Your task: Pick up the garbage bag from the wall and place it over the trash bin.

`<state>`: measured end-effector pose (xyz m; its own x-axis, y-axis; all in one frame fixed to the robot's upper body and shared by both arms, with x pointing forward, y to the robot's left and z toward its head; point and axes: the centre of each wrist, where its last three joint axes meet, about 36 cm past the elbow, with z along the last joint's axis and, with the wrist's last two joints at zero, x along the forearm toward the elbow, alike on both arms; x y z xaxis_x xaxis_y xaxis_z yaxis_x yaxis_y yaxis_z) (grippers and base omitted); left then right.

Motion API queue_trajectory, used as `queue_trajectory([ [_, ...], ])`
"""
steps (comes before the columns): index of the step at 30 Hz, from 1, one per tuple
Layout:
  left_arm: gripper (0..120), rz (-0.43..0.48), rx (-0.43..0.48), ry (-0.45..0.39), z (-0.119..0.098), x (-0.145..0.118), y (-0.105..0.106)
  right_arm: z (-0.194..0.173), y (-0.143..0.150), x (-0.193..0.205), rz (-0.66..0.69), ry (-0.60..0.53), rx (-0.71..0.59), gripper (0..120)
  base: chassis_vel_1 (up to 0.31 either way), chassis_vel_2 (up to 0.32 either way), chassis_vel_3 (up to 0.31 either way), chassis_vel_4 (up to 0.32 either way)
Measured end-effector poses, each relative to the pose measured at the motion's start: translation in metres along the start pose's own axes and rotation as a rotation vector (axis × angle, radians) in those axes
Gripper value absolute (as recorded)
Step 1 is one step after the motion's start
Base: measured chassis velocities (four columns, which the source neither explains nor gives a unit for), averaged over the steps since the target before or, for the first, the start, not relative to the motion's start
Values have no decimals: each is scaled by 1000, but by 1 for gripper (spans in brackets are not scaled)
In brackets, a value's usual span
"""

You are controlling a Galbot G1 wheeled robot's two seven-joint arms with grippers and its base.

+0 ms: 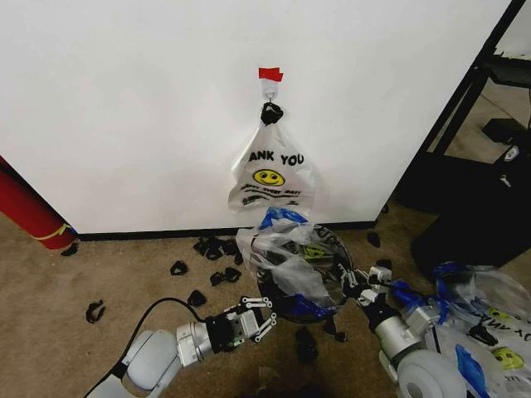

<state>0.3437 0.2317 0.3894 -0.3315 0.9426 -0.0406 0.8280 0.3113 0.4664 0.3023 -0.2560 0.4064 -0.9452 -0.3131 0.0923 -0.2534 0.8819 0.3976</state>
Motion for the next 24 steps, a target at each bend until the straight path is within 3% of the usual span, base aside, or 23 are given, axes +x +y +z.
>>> queue_trajectory([
  [15,0,78,1,6,0,11,6,-3,-2,-2,18,0,-17,0,0,0,0,0],
  [24,0,142,-78,137,18,28,15,-17,13,4,26,13,-90,0,0,0,0,0],
])
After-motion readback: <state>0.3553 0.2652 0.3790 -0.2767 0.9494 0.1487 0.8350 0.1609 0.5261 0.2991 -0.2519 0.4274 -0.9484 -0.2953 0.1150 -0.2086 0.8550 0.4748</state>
